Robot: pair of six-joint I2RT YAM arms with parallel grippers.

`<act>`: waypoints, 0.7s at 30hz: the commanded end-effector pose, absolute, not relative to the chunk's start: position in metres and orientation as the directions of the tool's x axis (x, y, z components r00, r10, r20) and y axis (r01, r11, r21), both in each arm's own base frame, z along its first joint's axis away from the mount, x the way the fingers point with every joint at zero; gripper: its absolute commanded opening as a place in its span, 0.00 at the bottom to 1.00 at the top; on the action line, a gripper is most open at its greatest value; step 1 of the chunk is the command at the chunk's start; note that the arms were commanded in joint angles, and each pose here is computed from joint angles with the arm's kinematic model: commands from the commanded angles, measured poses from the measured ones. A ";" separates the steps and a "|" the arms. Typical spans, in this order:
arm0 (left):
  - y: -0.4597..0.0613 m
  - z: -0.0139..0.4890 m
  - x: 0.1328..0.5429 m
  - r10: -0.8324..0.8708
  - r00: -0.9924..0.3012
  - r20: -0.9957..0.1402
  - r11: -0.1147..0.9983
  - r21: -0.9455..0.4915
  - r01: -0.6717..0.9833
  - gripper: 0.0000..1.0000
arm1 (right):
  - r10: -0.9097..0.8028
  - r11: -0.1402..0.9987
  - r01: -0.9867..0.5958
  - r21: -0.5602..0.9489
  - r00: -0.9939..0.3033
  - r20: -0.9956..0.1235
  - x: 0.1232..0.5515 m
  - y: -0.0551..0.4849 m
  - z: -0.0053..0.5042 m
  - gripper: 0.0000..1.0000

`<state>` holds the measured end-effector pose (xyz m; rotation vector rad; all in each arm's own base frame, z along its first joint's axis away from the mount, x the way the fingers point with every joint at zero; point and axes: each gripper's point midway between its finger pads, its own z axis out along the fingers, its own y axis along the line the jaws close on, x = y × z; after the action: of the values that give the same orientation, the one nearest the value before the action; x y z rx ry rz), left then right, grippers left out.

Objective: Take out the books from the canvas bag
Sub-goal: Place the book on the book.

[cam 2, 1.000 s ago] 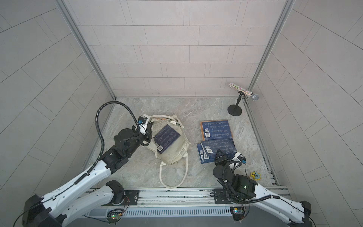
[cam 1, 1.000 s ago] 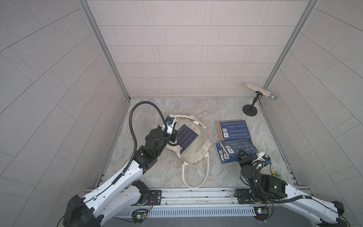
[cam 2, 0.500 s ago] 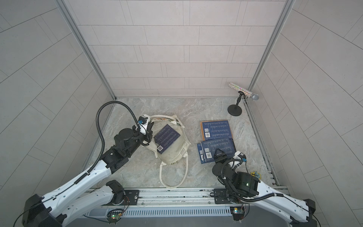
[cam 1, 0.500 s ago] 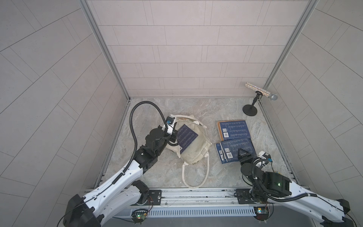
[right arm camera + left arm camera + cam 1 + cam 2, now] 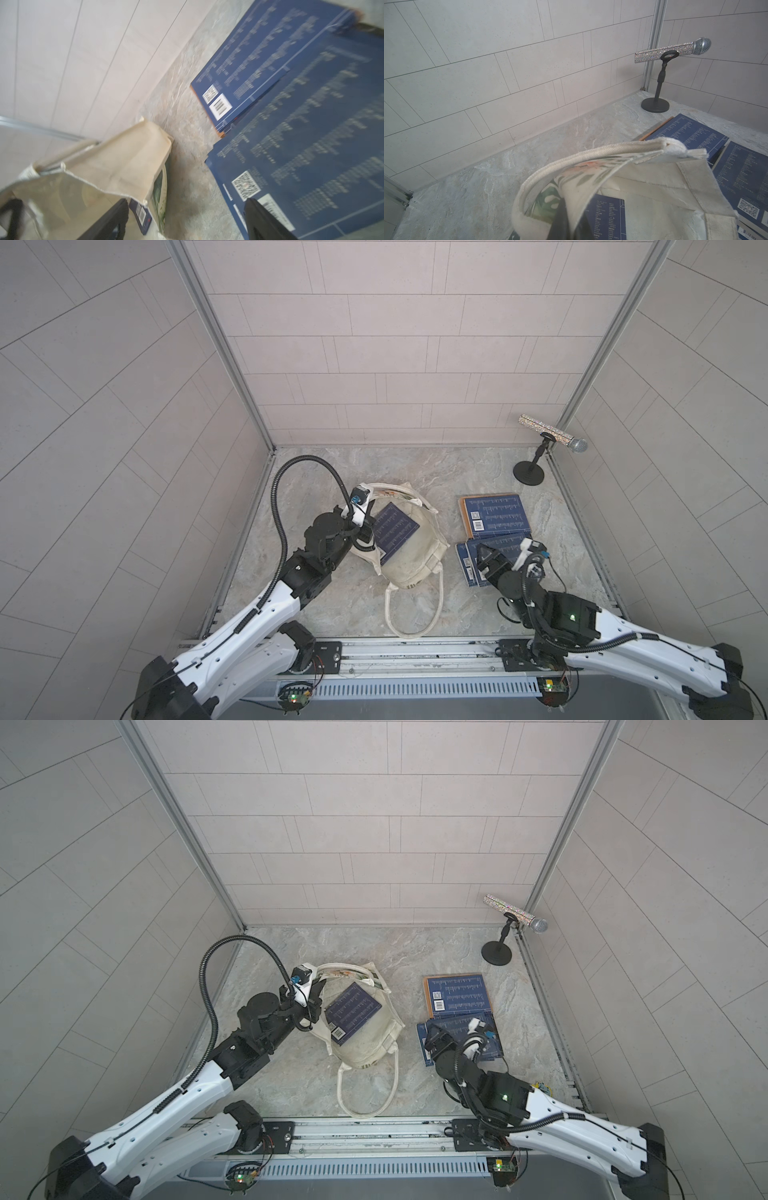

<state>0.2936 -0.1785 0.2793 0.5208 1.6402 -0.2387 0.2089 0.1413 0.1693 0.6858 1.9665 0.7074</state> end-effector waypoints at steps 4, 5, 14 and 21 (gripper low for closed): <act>-0.182 0.305 0.288 0.142 0.033 -0.989 0.863 0.141 0.484 0.00 | 0.546 0.712 -0.072 0.699 -0.569 -0.615 0.199 0.240 0.192 0.90; -0.182 0.305 0.288 0.143 0.034 -0.989 0.862 0.141 0.487 0.00 | 0.522 0.719 -0.090 0.689 -0.584 -0.622 0.196 0.253 0.191 0.90; -0.185 0.307 0.284 0.129 0.045 -0.991 0.851 0.133 0.508 0.00 | 0.307 0.759 -0.243 0.603 -0.684 -0.662 0.182 0.363 0.175 0.89; -0.185 0.310 0.281 0.116 0.051 -0.992 0.847 0.125 0.516 0.00 | 0.210 0.851 -0.272 0.450 -0.609 -0.765 0.198 0.373 0.161 0.89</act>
<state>0.2860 -0.1843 0.2756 0.5584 1.6282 -0.2855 0.1894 0.3739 0.1590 -0.0095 2.1570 0.7706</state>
